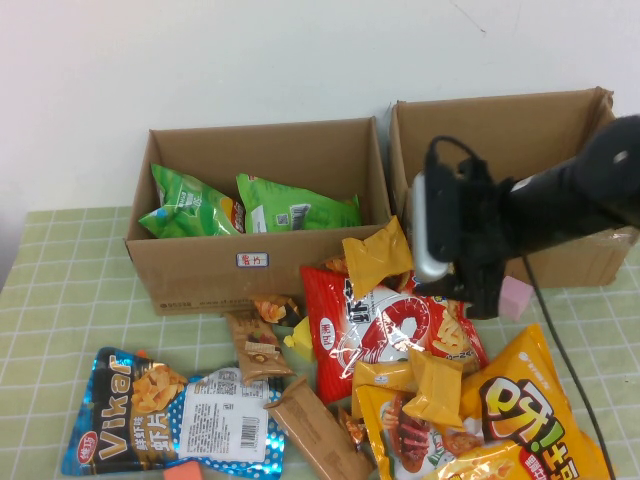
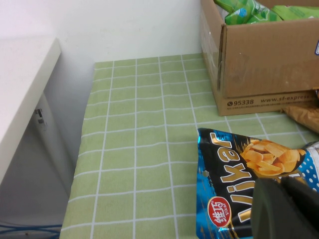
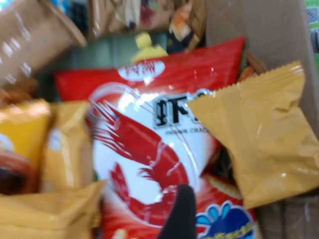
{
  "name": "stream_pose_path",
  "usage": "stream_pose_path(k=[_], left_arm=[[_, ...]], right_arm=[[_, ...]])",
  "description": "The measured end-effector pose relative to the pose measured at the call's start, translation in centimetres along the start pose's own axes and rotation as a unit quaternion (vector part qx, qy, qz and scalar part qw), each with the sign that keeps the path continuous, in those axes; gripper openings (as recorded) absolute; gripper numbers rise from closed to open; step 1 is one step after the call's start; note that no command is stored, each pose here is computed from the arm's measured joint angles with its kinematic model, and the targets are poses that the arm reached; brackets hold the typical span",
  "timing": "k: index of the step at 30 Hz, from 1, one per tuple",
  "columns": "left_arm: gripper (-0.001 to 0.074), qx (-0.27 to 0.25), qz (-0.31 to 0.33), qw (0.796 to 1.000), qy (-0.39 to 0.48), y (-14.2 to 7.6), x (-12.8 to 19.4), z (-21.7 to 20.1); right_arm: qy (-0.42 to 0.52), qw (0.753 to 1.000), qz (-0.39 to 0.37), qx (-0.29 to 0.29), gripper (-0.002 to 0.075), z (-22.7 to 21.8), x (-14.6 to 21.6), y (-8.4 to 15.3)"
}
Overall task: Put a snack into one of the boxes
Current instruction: Pick up the biscuit
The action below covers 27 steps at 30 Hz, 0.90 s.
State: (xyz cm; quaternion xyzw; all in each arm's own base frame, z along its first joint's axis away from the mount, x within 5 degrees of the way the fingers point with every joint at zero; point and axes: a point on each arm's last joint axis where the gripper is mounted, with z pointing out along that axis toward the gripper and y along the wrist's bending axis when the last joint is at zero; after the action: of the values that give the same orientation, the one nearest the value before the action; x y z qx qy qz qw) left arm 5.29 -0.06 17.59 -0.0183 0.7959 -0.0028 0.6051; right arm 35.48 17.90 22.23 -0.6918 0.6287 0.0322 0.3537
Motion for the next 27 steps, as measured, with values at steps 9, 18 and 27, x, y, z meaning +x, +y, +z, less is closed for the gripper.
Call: stream_pose_path(k=[9, 18, 27], left_arm=[[-0.0003, 0.0, -0.001, 1.0, 0.0, 0.0, 0.0, 0.0], [-0.0002, 0.0, -0.001, 1.0, 0.0, 0.0, 0.0, 0.0], [-0.0003, 0.0, 0.0, 1.0, 0.0, 0.0, 0.0, 0.0]], right_arm=[[0.038, 0.993, -0.097, 0.053, 0.0665, 4.9, -1.7, 1.3], [0.067, 0.987, -0.091, 0.114, 0.0668, 7.8, -0.2, 1.0], [0.07, 0.986, -0.055, 0.14, 0.0477, 8.7, 0.3, 0.9]])
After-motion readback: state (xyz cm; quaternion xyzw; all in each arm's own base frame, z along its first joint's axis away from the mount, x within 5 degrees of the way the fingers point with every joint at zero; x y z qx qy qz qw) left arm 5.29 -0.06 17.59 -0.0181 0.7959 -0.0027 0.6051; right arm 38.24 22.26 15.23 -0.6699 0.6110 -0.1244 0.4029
